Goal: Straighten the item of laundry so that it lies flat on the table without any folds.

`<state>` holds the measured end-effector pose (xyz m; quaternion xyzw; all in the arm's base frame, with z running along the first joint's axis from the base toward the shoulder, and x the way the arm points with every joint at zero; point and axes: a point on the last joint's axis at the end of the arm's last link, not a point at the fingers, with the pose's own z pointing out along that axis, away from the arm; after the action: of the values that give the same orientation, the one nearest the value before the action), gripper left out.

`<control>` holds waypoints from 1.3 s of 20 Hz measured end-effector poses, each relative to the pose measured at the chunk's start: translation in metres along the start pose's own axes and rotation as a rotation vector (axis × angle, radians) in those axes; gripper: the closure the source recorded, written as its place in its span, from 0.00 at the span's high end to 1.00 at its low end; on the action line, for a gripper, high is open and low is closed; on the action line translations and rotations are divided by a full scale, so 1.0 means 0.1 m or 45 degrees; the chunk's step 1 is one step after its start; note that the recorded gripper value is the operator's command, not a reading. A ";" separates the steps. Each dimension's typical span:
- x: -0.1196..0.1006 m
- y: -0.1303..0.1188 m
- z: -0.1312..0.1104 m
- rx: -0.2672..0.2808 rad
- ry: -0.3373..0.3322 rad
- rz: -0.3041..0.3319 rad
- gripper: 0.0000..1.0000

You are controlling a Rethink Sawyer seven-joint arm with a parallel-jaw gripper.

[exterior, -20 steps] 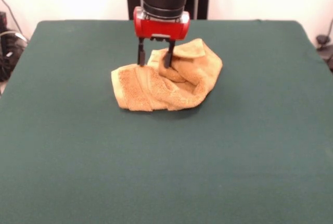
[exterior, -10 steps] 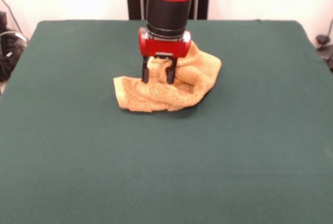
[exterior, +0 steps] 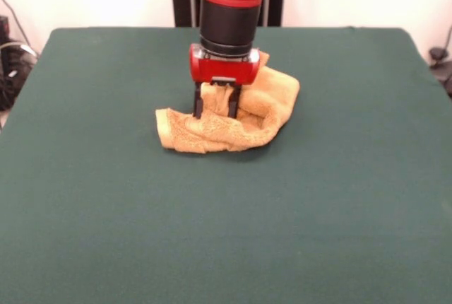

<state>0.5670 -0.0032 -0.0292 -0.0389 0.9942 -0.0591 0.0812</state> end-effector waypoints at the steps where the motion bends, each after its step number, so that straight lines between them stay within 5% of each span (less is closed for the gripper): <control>1: 0.00 0.00 0.00 0.000 0.000 -0.001 1.00; 15: 0.00 0.00 -0.03 0.007 -0.025 -0.065 1.00; 26: -0.28 -0.01 0.06 0.023 -0.089 -0.113 1.00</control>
<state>0.5959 -0.0021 -0.0304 -0.0844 0.9874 -0.0701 0.1136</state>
